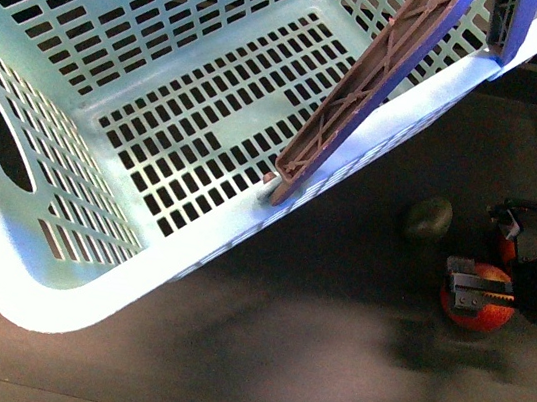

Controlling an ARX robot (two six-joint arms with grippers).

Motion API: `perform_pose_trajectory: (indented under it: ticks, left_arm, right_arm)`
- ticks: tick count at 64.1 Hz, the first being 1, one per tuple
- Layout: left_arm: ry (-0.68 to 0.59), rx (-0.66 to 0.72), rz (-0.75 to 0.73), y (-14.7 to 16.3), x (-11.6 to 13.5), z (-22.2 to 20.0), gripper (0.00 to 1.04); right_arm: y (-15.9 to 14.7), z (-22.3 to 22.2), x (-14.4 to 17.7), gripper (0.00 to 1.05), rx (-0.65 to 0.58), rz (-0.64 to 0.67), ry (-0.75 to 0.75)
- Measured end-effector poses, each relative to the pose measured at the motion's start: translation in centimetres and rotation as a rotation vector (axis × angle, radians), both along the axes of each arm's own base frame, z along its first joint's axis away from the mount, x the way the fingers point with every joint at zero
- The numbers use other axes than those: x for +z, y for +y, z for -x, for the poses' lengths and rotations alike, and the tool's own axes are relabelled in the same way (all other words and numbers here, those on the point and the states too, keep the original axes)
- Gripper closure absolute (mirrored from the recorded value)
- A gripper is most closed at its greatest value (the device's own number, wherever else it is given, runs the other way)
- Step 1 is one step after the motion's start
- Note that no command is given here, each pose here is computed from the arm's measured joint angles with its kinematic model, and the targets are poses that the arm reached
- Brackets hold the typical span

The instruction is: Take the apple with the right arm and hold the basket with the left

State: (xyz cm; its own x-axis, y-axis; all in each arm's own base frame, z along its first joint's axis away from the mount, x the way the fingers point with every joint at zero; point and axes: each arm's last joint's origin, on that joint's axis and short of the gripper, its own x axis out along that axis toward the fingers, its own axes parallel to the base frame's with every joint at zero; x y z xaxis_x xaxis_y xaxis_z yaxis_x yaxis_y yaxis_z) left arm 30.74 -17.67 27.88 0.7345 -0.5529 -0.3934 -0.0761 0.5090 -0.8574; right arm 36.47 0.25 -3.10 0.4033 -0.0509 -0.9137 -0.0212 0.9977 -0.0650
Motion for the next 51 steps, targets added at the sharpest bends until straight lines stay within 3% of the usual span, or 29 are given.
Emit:
perform_pose_trajectory:
  ticks: [19,28,35,51]
  left_arm:
    - [0.0,0.0,0.0,0.0,0.0,0.0,0.91]
    - [0.0,0.0,0.0,0.0,0.0,0.0,0.91]
    - [0.0,0.0,0.0,0.0,0.0,0.0,0.91]
    - [0.0,0.0,0.0,0.0,0.0,0.0,0.91]
  right_arm:
    - [0.0,-0.5,-1.4,0.09,-0.015,0.002,0.033]
    - [0.0,-0.6,-1.5,0.26,-0.021,-0.001,0.034]
    - [-0.2,-0.6,-1.5,0.33,-0.026,-0.002,0.027]
    - [-0.6,0.6,0.0,0.35,-0.037,-0.01,-0.027]
